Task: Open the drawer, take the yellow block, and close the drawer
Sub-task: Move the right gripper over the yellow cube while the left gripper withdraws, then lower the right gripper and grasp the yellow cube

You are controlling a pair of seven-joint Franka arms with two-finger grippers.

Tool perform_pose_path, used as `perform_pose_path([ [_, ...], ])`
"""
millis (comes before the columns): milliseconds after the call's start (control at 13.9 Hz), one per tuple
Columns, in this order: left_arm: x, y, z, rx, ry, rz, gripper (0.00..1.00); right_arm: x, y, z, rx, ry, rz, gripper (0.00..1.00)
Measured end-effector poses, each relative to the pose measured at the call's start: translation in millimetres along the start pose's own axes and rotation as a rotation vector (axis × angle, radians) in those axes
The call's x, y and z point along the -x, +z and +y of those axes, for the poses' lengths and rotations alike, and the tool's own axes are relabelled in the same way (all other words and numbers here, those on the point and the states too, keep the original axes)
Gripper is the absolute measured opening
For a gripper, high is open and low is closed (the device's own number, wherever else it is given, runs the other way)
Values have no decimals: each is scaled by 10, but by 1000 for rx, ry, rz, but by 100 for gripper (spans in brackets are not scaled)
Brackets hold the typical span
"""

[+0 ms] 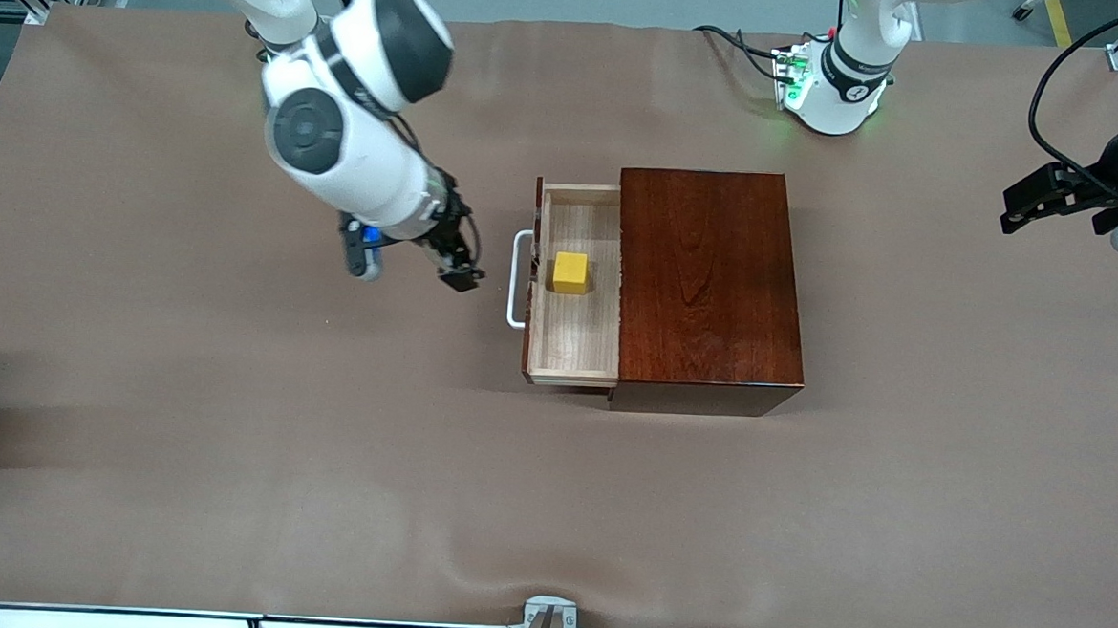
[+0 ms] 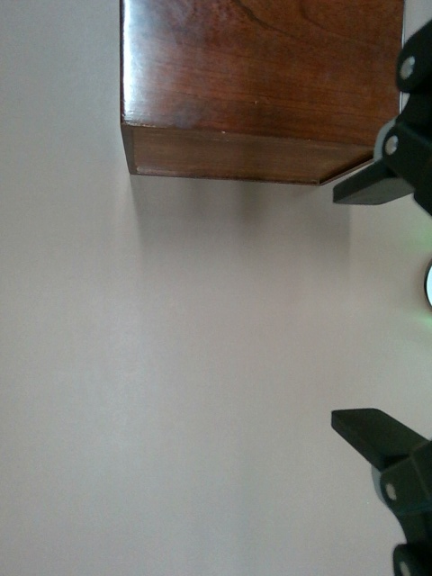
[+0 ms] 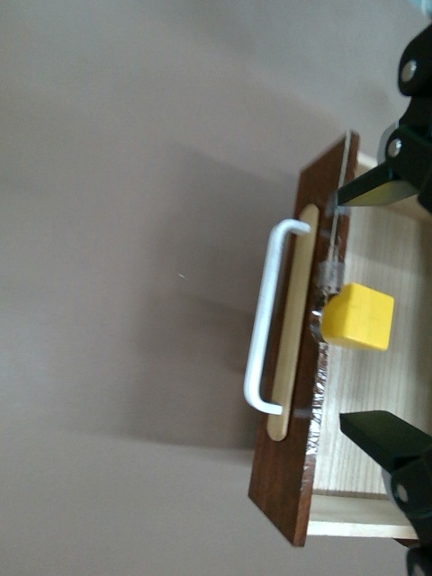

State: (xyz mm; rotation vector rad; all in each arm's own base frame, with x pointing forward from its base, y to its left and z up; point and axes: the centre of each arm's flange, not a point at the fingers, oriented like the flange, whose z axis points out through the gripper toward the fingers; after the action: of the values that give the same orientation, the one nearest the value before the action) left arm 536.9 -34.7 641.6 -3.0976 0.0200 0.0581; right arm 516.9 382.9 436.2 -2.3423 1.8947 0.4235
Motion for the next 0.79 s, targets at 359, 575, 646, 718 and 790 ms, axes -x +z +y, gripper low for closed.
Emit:
perform_pose_path([
  [359, -5, 4, 8, 1, 20, 3, 100, 414, 415, -8, -77, 95, -27, 100],
  [575, -10, -1, 17, 1, 22, 8, 100, 600, 649, -38, -118, 118, -47, 100],
  [646, -10, -1, 18, 1, 22, 8, 100, 668, 739, -42, -122, 120, -50, 100],
  [718, -10, -1, 18, 1, 22, 9, 100, 726, 829, -42, -118, 117, -49, 100],
  [790, -10, -1, 18, 1, 22, 9, 100, 771, 924, -38, -109, 112, -45, 100],
])
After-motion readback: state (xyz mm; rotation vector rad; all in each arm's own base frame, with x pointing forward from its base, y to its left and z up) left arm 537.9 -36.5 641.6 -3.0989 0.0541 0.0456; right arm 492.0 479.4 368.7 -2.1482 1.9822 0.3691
